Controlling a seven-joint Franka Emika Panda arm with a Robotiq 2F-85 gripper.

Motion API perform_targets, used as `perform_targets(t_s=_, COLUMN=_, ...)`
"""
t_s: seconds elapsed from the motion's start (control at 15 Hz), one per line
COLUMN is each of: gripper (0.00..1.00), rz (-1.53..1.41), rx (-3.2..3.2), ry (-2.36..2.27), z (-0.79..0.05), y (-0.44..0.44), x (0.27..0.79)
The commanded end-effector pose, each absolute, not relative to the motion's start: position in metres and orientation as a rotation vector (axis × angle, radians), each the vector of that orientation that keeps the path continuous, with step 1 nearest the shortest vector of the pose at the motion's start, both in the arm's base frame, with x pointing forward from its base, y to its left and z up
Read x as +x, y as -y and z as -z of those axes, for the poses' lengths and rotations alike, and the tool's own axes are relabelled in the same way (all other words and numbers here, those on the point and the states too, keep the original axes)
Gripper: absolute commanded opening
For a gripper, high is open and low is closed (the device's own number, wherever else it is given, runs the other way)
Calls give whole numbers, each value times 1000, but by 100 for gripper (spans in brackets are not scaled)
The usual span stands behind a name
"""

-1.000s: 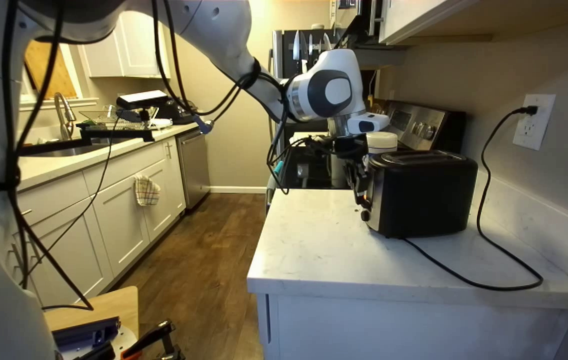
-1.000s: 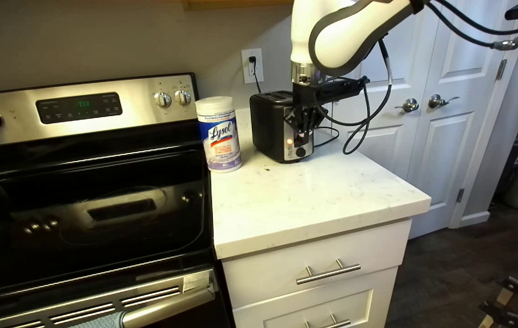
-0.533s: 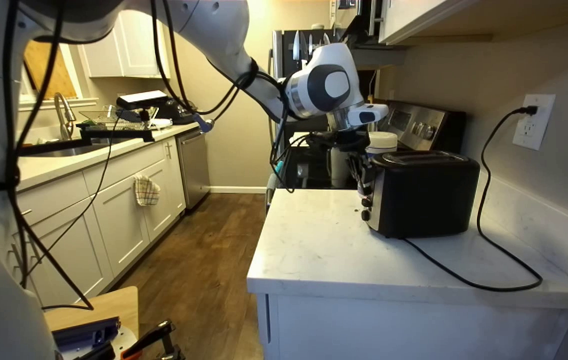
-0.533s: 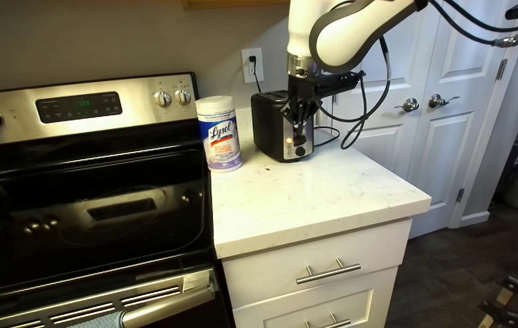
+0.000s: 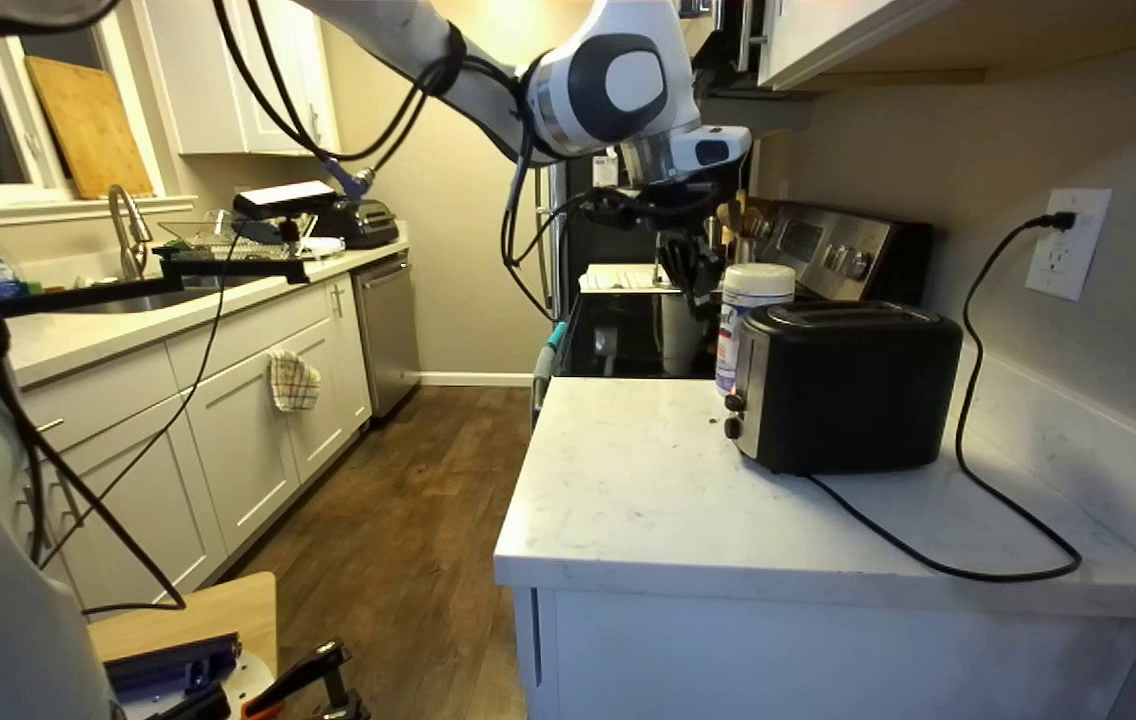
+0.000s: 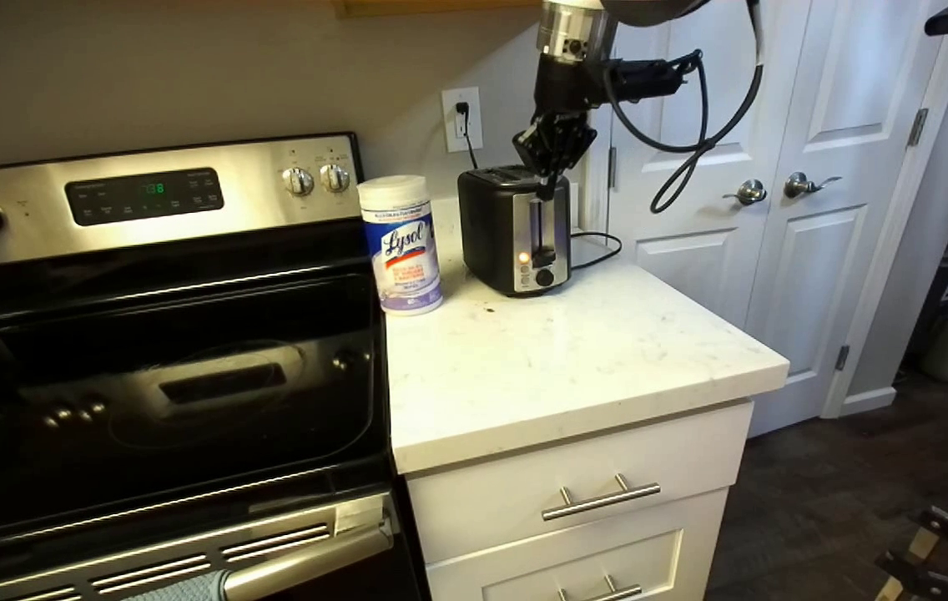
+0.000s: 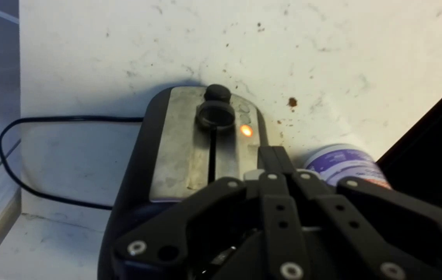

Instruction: Push the lever of the toaster down

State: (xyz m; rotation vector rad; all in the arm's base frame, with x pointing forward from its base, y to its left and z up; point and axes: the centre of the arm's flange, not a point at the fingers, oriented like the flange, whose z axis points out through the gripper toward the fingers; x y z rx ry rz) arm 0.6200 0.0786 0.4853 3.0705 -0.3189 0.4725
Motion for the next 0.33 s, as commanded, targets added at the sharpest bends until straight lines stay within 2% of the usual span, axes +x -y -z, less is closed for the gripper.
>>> perform_targets(t_s=0.0, gripper=1, rz=-351, rx=3133, ry=244, z=-494, y=-81, x=599)
perform_targets(t_s=0.27, gripper=1, rz=-317, rx=3118, ry=275, z=-495, y=-78, x=598)
